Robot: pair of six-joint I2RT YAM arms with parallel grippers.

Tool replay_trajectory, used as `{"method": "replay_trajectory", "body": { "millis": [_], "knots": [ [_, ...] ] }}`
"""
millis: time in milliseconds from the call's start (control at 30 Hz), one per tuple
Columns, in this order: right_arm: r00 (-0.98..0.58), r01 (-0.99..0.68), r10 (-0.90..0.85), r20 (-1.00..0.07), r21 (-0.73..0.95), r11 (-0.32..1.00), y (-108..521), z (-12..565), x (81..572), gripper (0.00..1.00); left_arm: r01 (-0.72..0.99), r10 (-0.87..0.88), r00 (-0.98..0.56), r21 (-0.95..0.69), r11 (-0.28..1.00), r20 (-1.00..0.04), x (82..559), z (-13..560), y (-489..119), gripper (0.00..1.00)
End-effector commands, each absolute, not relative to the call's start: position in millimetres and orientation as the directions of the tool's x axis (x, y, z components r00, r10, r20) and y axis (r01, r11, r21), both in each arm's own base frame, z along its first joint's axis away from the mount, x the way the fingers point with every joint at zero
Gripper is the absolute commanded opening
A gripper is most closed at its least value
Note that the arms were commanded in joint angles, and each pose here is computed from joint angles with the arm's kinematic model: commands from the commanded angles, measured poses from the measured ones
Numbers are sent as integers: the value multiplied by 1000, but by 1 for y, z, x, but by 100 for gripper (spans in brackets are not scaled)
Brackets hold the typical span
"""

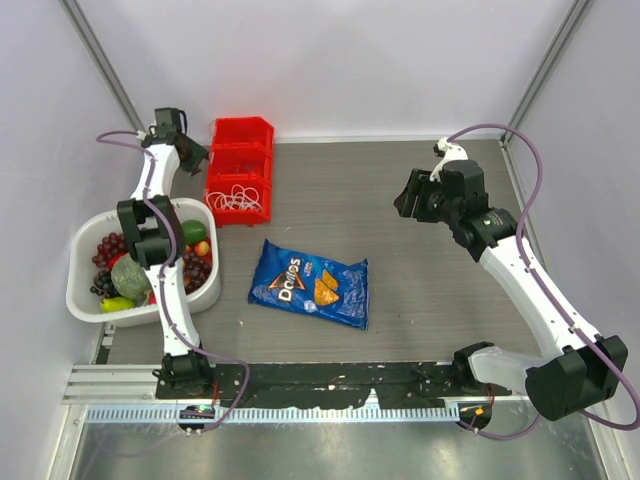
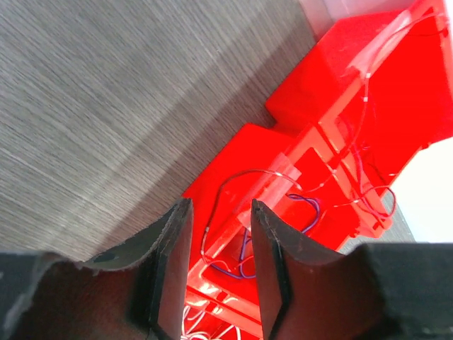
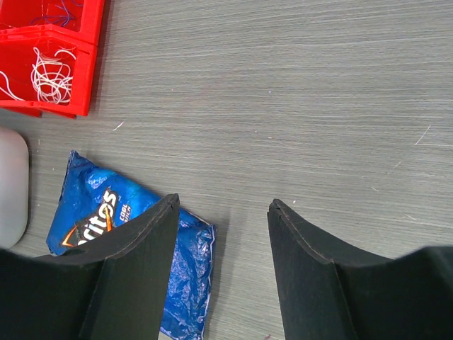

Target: Untangle the cables

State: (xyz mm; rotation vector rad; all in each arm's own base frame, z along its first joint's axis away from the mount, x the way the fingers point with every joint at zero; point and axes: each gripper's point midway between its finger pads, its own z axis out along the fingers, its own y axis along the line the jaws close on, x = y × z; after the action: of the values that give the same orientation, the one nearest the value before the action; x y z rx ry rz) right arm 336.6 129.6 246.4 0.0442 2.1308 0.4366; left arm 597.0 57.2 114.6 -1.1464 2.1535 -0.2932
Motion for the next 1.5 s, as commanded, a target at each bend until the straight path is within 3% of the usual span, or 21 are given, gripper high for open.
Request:
{"method": "replay_trajectory", "body": {
  "millis": [0,133,167,500,733,1033,1267,1467],
  "knots": [
    [-522,-147,202,-828,321,936,129,259,344,58,-633,-795,-379,-495,596,-473,607,122,56,36],
    [-525,-144,203,-827,321,936,130,258,345,58,-581,-774,-367,-523,624,-516,616,143,52,2],
    [-522,-143,205,-828,322,936,129,259,345,58,-570,-772,-356,-533,626,-527,618,148,52,0],
    [-530,-136,205,-823,322,937,129,256,346,59,-311,-784,-242,-719,621,-572,662,210,19,0],
    [-542,-127,204,-815,319,939,129,250,346,58,-143,-718,-167,-704,696,-676,699,229,-11,0],
    [-565,-114,205,-799,321,940,129,242,346,58,-138,-590,26,-588,797,-807,719,244,9,0],
    [-575,-104,203,-793,317,943,129,239,349,58,-190,-388,-39,-374,908,-921,712,234,23,0],
    [-583,-107,206,-786,326,939,132,235,352,58,-217,-293,-16,-283,934,-956,695,248,38,0]
  ]
}}
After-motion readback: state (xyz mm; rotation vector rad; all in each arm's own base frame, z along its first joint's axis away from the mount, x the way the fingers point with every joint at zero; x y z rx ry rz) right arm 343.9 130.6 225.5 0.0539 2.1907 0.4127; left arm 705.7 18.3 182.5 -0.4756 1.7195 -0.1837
